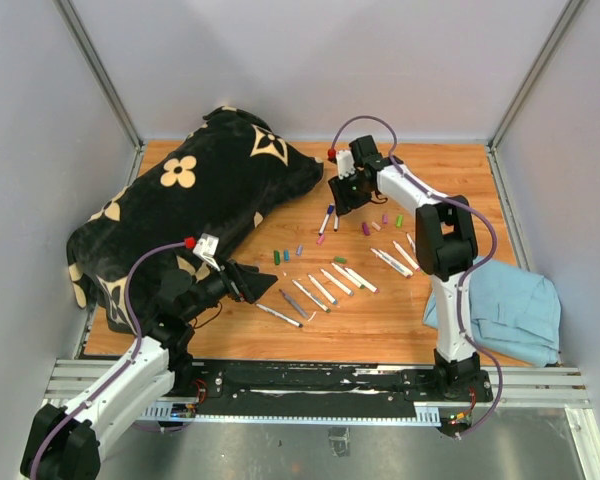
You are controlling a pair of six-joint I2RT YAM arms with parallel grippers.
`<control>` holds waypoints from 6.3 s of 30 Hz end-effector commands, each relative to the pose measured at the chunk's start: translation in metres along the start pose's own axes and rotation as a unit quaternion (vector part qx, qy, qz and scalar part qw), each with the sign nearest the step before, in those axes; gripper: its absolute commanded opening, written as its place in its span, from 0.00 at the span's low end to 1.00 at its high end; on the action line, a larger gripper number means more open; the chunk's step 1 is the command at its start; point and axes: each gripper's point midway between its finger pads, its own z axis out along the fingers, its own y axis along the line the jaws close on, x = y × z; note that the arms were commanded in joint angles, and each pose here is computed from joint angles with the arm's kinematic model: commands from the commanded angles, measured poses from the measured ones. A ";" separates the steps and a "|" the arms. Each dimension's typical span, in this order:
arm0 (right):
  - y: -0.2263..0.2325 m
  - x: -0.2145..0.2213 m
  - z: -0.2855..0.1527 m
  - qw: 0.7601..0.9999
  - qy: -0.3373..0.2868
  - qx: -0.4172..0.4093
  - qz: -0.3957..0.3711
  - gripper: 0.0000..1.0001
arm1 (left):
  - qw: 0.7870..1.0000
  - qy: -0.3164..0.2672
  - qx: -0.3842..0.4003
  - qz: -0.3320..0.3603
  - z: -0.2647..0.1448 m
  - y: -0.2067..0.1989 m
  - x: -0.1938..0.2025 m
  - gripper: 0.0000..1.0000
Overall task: Open the pen caps
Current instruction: Pick up the pen from the center of the board, then open the pen cap from the pen.
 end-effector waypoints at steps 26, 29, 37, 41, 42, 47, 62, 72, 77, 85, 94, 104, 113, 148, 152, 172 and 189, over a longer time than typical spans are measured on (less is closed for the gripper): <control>-0.003 0.022 0.020 0.995 0.069 0.063 -0.028 0.20 | 1.000 -0.016 0.012 0.018 -0.002 -0.011 -0.013 0.99; -0.009 0.023 0.017 0.994 0.071 0.073 -0.033 0.14 | 1.000 -0.018 0.012 0.018 -0.002 -0.012 -0.014 0.99; -0.020 0.025 0.017 0.992 0.078 0.090 -0.050 0.21 | 1.000 -0.016 0.014 0.015 -0.002 -0.013 -0.013 0.99; -0.022 0.025 0.019 0.991 0.082 0.091 -0.059 0.28 | 1.000 -0.016 0.017 0.012 -0.002 -0.013 -0.013 0.99; -0.022 0.025 0.019 0.990 0.084 0.091 -0.060 0.26 | 1.000 -0.017 0.017 0.011 -0.002 -0.013 -0.013 0.99; -0.023 0.025 0.018 0.990 0.084 0.089 -0.067 0.09 | 1.000 -0.015 0.023 0.003 -0.001 -0.015 -0.012 0.99; -0.004 -0.001 -0.023 0.998 0.001 0.020 -0.063 0.01 | 0.998 -0.015 0.053 -0.032 0.004 -0.022 -0.008 0.99; -0.002 -0.006 -0.036 0.999 -0.033 -0.018 -0.032 0.01 | 0.996 -0.035 0.071 -0.042 0.004 -0.027 -0.012 0.99; 0.003 -0.007 -0.040 0.998 -0.044 -0.039 -0.022 0.01 | 0.995 -0.041 0.079 -0.043 0.008 -0.030 -0.013 0.99; 0.008 -0.005 -0.044 0.996 -0.057 -0.069 -0.006 0.01 | 0.992 -0.063 0.091 -0.053 0.019 -0.033 -0.024 0.99; 0.022 -0.013 -0.059 0.990 -0.089 -0.112 0.010 0.01 | 0.987 -0.092 0.097 -0.089 0.052 -0.035 -0.052 0.99; 0.066 -0.036 -0.105 0.966 -0.170 -0.195 0.004 0.01 | 0.979 -0.150 0.044 -0.134 0.089 -0.014 -0.089 0.97; 0.130 -0.043 -0.146 0.941 -0.208 -0.262 -0.047 0.01 | 0.968 -0.204 -0.012 -0.146 0.114 -0.001 -0.124 0.96; 0.209 -0.021 -0.128 0.944 -0.164 -0.213 -0.193 0.01 | 0.973 -0.182 -0.055 -0.129 0.128 -0.009 -0.112 0.31; 0.208 -0.022 -0.128 0.944 -0.165 -0.210 -0.194 0.01 | 0.975 -0.175 -0.051 -0.129 0.127 -0.010 -0.109 0.13; 0.258 -0.005 -0.170 0.888 -0.194 -0.372 -0.188 0.63 | 0.979 -0.176 0.049 -0.085 0.080 -0.060 -0.113 0.00; 0.277 0.000 -0.173 0.882 -0.181 -0.400 -0.171 0.28 | 0.979 -0.170 0.079 -0.078 0.075 -0.075 -0.116 0.00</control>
